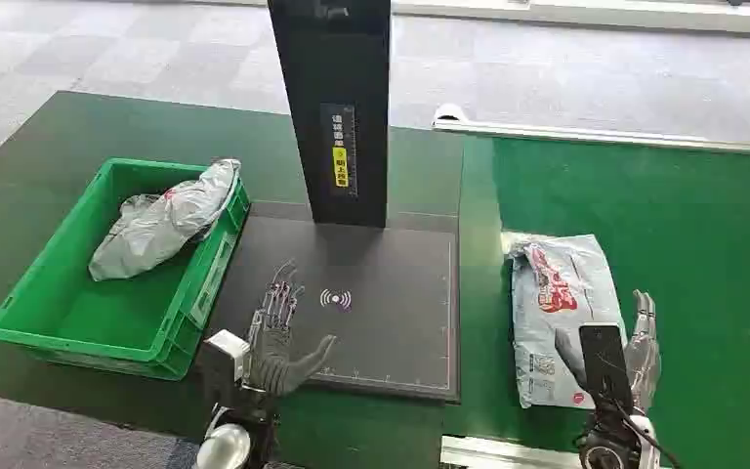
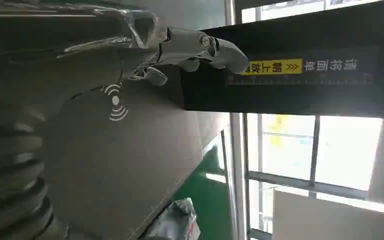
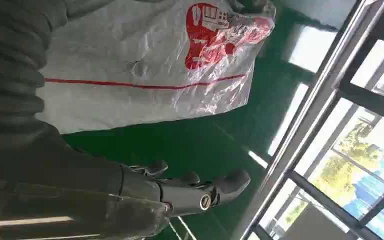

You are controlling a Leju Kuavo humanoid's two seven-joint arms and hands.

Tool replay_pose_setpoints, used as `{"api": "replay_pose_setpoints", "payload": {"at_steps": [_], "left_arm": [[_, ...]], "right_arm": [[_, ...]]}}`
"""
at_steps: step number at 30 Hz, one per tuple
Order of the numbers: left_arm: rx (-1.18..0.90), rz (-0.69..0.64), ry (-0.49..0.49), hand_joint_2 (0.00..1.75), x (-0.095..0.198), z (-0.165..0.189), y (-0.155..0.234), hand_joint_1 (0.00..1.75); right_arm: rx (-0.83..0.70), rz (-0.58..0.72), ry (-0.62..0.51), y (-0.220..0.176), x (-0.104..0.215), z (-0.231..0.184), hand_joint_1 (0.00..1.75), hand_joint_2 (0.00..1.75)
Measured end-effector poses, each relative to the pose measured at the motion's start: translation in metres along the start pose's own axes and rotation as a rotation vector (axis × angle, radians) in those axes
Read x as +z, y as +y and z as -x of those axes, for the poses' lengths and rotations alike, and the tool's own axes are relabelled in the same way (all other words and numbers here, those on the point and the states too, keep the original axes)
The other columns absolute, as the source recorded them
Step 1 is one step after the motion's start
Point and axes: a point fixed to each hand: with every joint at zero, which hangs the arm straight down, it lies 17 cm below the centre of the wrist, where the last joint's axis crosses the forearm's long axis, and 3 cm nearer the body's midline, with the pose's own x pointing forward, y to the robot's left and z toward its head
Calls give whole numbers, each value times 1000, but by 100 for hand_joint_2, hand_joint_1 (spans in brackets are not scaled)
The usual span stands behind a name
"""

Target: Moved the parcel from conveyor to table for the left to box.

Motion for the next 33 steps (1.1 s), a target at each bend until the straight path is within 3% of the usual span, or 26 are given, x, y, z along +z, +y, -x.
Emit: {"api": "replay_pose_setpoints", "payload": {"at_steps": [6,11,15,19,26,27,31,32,33], "left_arm": [[1,0,1,175,0,0,0,0],[7,-4,1,175,-1,0,1,0],[6,-3,2,175,-3,-1,1,0],[3,-8,20,175,-6,1,1,0],[-1,-25,37,175,-8,1,4,0],[-4,-26,37,175,-8,0,4,0],[-3,-35,41,175,-7,0,7,0],[-2,-37,41,175,-7,-1,7,0],[-2,-38,42,175,-6,0,7,0]], "right_arm": [[-31,19,-23,-5,-1,-2,0,175],[-9,-41,23,8,0,7,0,175],[44,-152,122,32,3,28,0,175],[136,-388,283,81,26,70,0,175],[183,-468,328,105,27,84,0,175],[186,-476,330,107,27,85,148,175],[200,-490,335,111,25,87,148,175],[201,-489,335,111,23,87,175,175],[203,-489,335,110,22,86,175,175]]}}
